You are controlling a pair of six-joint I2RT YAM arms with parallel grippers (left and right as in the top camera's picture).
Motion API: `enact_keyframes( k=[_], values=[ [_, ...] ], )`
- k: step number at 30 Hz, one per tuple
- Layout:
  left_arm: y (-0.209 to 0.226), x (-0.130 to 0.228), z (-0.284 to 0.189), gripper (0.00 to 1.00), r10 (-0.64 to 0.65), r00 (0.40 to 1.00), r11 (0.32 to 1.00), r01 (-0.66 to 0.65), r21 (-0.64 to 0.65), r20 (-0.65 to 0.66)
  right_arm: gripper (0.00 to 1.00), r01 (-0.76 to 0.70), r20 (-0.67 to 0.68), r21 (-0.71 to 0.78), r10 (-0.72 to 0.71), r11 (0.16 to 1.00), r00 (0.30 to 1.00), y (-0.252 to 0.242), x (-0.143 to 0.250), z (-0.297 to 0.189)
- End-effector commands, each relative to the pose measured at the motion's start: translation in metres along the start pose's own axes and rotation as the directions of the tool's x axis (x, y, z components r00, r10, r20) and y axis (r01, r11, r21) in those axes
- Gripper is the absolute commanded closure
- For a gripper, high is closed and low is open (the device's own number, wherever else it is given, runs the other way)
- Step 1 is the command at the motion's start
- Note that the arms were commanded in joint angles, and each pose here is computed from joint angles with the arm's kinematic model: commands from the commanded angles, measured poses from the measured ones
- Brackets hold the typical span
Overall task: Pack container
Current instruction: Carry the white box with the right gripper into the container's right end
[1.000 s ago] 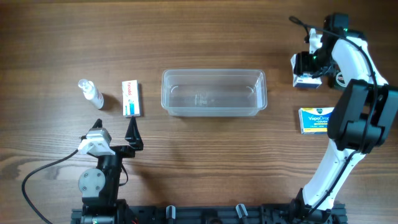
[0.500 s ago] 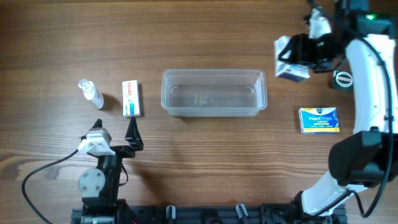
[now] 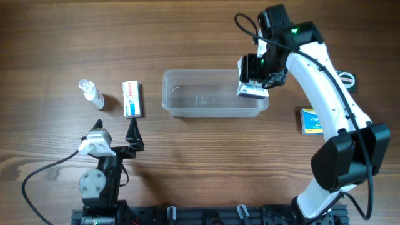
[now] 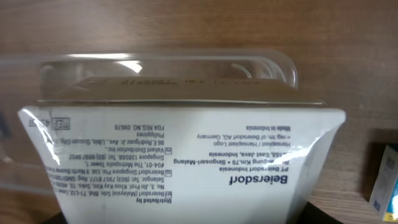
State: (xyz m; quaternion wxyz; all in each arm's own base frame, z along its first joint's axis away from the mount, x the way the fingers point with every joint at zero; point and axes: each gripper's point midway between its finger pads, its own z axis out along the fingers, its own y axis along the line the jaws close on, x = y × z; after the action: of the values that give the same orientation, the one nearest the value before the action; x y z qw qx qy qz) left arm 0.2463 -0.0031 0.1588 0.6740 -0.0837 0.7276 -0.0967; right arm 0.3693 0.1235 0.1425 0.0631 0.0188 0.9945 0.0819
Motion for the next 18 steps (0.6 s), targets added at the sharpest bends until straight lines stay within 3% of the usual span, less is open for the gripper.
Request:
enact_keyframes(
  k=[1, 10, 18],
  values=[
    [0.001, 0.002, 0.0, 0.0, -0.006, 1.0, 1.0, 0.006, 0.0, 0.0, 0.3, -0.034, -0.02, 0.04, 0.035, 0.999, 0.999, -0.01, 0.008, 0.017],
    [0.001, 0.002, 0.0, 0.0, -0.006, 1.0, 1.0, 0.006, 0.0, 0.0, 0.29, -0.017, -0.002, 0.038, 0.017, 0.999, 1.0, -0.015, 0.01, 0.048],
    [0.001, 0.002, 0.0, 0.0, -0.006, 1.0, 1.0, 0.006, 0.0, 0.0, 0.25, 0.085, 0.015, 0.031, -0.086, 0.996, 0.996, -0.013, 0.005, 0.051]
  ],
)
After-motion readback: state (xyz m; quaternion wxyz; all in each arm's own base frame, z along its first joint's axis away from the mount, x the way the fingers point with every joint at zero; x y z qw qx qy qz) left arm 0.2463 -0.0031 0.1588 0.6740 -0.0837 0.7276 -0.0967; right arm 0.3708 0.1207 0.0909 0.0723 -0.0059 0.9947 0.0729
